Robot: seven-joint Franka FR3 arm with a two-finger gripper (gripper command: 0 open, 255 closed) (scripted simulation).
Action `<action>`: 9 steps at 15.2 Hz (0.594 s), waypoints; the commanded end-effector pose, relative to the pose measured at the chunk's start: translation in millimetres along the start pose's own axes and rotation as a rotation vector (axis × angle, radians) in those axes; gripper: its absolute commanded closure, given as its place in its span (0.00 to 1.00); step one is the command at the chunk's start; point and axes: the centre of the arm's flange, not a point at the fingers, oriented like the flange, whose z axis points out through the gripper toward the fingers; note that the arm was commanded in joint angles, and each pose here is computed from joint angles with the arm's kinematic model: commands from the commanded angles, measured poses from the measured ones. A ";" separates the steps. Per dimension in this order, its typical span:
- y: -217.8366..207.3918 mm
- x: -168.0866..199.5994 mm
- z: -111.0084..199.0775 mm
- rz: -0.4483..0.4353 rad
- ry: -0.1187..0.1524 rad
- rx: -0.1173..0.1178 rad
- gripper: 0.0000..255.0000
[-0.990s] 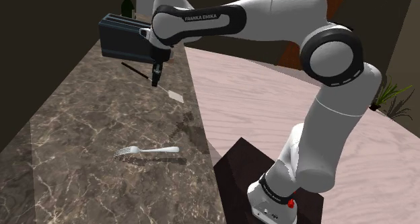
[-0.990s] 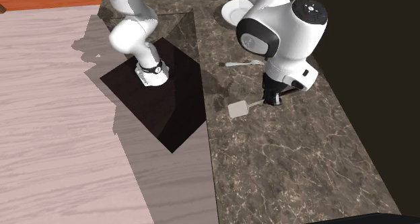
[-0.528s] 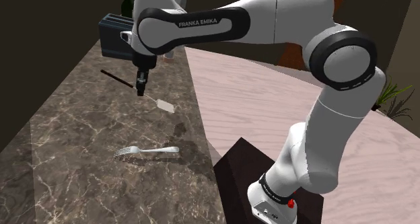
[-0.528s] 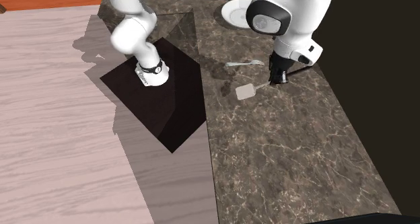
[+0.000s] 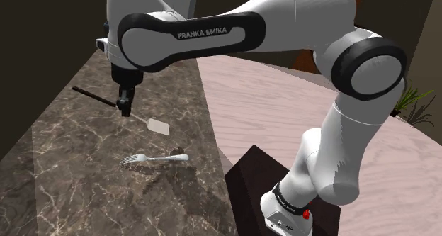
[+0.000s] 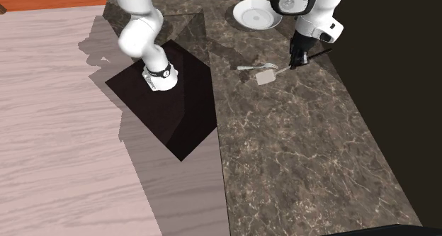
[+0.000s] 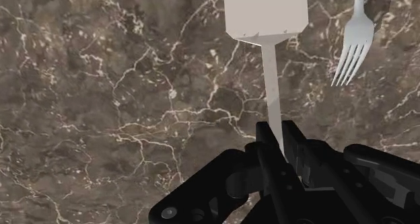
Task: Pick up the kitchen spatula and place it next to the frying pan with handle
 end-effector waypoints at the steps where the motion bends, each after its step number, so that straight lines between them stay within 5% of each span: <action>1: -22.9 14.0 2.4 0.001 0.000 0.000 1.00; 9: -114.3 66.8 5.8 0.001 0.000 0.000 1.00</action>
